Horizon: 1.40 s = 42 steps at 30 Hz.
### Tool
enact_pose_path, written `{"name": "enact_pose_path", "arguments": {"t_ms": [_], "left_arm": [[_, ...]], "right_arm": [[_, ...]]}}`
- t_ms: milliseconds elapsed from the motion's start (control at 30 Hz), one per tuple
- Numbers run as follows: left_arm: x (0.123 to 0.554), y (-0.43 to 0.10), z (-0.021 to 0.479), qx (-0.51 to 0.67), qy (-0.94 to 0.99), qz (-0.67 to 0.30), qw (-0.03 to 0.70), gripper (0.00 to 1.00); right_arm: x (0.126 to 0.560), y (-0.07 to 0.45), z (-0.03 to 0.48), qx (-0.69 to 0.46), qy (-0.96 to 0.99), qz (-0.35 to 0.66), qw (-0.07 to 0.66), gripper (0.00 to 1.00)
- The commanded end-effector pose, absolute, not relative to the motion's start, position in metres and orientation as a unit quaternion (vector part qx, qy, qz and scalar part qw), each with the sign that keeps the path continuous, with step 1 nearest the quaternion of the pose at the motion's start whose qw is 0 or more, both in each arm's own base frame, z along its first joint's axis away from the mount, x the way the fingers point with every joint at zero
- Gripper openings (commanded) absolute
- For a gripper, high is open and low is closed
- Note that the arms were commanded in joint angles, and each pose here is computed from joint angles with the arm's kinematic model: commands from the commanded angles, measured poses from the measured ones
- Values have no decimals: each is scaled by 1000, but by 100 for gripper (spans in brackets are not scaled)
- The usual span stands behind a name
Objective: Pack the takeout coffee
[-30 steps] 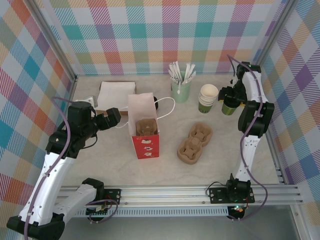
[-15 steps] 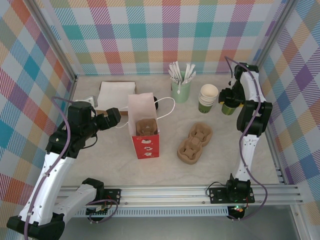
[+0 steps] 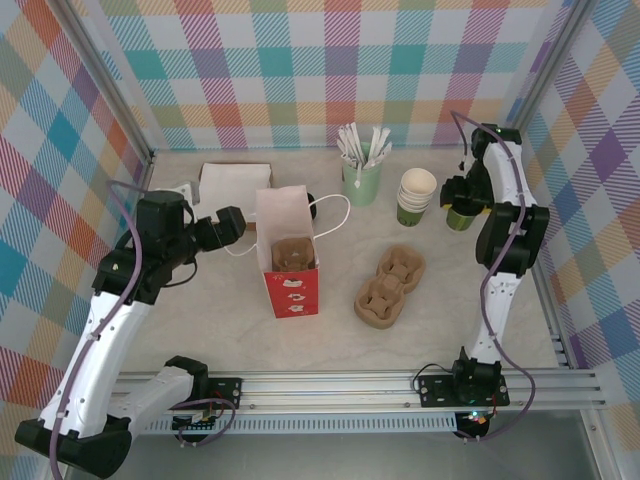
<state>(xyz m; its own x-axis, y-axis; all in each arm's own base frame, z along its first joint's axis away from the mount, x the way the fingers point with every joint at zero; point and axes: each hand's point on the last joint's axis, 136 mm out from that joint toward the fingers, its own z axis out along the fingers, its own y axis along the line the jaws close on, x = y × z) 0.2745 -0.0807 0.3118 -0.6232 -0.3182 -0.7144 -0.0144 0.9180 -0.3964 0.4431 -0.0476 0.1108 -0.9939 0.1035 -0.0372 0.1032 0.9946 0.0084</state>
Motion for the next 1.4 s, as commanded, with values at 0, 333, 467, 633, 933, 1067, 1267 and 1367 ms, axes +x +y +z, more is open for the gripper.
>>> {"name": "enact_pose_path", "arguments": {"t_ms": [0, 333, 467, 633, 933, 1067, 1267, 1367], "left_arm": [[281, -92, 329, -56, 879, -200, 429, 97], [322, -117, 320, 120, 907, -141, 377, 95], [343, -128, 315, 192, 905, -125, 358, 95], [362, -143, 307, 267, 890, -125, 348, 95], [389, -154, 278, 333, 888, -116, 294, 80], [391, -163, 269, 355, 885, -138, 267, 65], [393, -167, 274, 354, 883, -147, 271, 32], [391, -169, 282, 345, 882, -158, 280, 21]], "right_arm": [[424, -38, 152, 41, 998, 16, 49, 86], [347, -8, 181, 41, 993, 74, 78, 83], [314, 5, 185, 39, 991, 98, 81, 82], [282, 20, 195, 34, 988, 124, 86, 82], [256, 50, 221, 13, 982, 158, 101, 82], [249, 64, 231, 0, 981, 167, 95, 82], [242, 75, 258, 2, 977, 178, 114, 81], [237, 77, 274, 0, 978, 171, 124, 81]]}}
